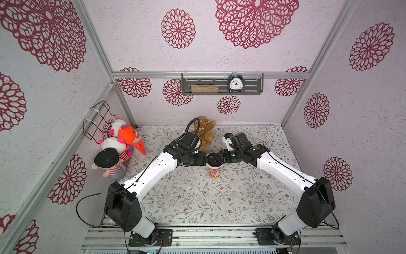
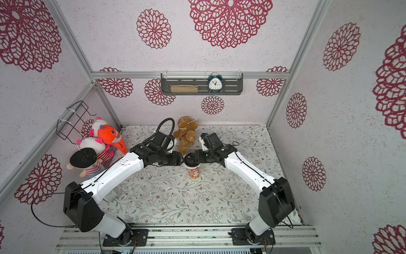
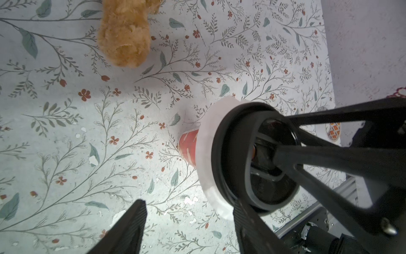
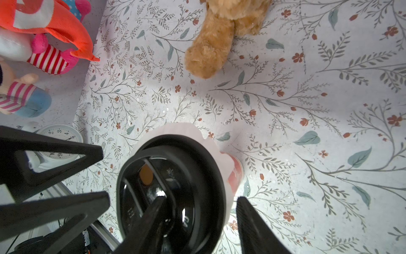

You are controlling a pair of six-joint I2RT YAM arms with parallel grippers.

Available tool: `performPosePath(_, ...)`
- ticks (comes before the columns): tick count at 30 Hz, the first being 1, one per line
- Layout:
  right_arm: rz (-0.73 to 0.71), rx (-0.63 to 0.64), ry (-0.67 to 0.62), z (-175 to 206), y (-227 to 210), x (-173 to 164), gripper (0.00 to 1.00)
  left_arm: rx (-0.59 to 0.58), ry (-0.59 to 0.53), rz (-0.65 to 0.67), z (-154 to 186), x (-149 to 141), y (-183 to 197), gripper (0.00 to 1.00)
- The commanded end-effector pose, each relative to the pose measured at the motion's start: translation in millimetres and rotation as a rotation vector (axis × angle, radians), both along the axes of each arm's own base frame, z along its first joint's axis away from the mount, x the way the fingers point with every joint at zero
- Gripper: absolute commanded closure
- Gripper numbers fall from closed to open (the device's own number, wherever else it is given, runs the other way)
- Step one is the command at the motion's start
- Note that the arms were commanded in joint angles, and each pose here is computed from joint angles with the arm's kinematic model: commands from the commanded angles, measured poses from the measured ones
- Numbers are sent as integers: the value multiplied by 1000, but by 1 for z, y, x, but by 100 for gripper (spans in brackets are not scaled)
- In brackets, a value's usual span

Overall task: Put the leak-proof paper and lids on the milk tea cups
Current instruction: Secure the cup lid on the cup.

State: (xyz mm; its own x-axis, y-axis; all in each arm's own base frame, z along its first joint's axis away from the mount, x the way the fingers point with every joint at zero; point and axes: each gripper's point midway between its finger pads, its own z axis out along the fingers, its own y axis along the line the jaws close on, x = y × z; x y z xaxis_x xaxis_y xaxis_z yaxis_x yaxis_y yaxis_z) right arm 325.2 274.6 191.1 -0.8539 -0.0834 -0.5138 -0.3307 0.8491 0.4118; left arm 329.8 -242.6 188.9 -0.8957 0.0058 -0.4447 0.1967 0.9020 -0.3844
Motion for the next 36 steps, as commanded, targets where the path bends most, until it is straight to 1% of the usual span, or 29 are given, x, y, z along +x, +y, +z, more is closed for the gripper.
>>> performPosePath(1,-8,-200,170,-57,-33,-33,46,-42,-18,34,2,13,-3,33)
performPosePath(7,-6,-203,172,-57,-36,-38,46,-73,-26,28,5,19,-9,32)
performPosePath(12,-5,-203,172,-57,-36,-38,46,-85,13,9,-3,16,-15,33)
performPosePath(15,-3,-202,171,-57,-35,-38,46,-82,38,0,-10,12,-15,33)
performPosePath(23,2,-204,172,-57,-34,-39,46,-54,58,1,-21,9,-11,33)
performPosePath(28,3,-211,175,-57,-34,-39,46,-37,93,1,-37,5,-9,34)
performPosePath(36,11,-245,208,-69,-39,-45,48,5,172,14,-77,-13,2,36)
